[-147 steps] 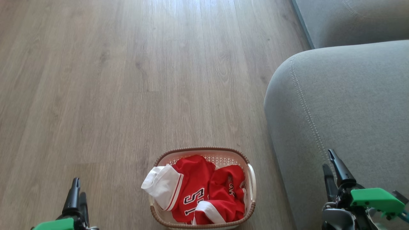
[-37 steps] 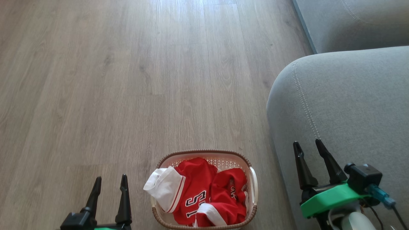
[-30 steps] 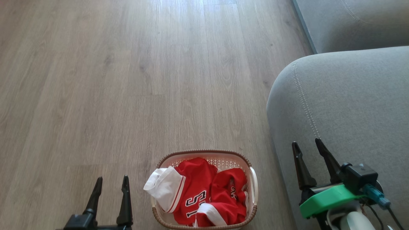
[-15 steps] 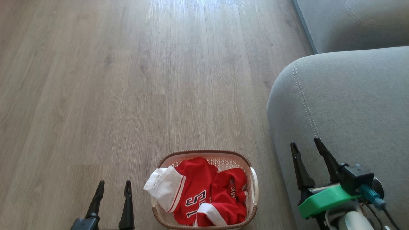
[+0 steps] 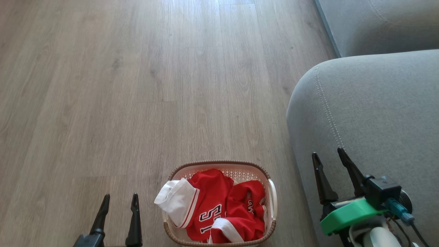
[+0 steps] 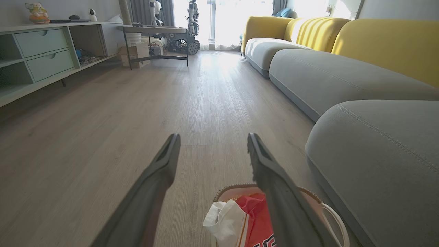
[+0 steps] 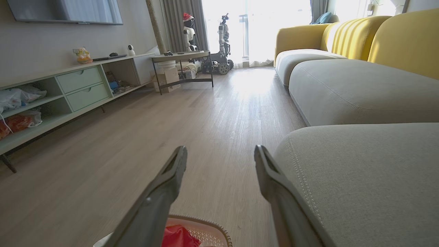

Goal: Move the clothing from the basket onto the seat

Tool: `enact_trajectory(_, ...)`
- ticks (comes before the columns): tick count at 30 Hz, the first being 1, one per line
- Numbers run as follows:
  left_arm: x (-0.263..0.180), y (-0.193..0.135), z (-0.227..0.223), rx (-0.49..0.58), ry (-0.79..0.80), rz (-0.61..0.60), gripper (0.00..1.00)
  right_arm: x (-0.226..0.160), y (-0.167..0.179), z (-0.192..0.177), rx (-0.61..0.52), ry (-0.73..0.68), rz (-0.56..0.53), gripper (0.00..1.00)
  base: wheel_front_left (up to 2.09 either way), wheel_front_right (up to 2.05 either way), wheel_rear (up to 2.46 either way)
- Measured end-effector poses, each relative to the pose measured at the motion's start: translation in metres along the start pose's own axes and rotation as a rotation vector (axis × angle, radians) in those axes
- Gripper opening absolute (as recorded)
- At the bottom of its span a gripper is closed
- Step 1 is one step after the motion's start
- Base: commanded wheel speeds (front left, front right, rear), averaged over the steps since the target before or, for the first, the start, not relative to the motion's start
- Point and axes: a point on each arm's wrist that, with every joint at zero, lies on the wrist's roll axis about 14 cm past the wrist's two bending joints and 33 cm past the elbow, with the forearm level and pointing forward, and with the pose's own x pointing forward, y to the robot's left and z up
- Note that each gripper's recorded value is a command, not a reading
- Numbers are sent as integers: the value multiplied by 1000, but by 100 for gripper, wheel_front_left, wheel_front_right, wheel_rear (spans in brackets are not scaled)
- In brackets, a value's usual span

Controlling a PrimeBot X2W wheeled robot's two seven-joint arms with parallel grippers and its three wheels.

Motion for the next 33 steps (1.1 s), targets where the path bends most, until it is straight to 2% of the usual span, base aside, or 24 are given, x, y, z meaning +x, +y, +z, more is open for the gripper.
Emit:
enact_trajectory(7, 0, 0, -3, 0, 8, 1, 100, 1, 0, -1, 1, 2, 0, 100, 0, 0, 0)
enact_trajectory(15, 4, -14, -20, 10, 65, -71, 100, 4, -13, -4, -11, 11, -35, 100, 0, 0, 0)
enact_trajectory(26, 48, -45, -53, 32, 167, -205, 100, 30, -41, 2, -40, -18, -101, 100, 0, 0, 0)
enact_trajectory(33, 92, -69, -98, 59, 283, -303, 100, 70, -56, 11, -67, -77, -114, 100, 0, 0, 0)
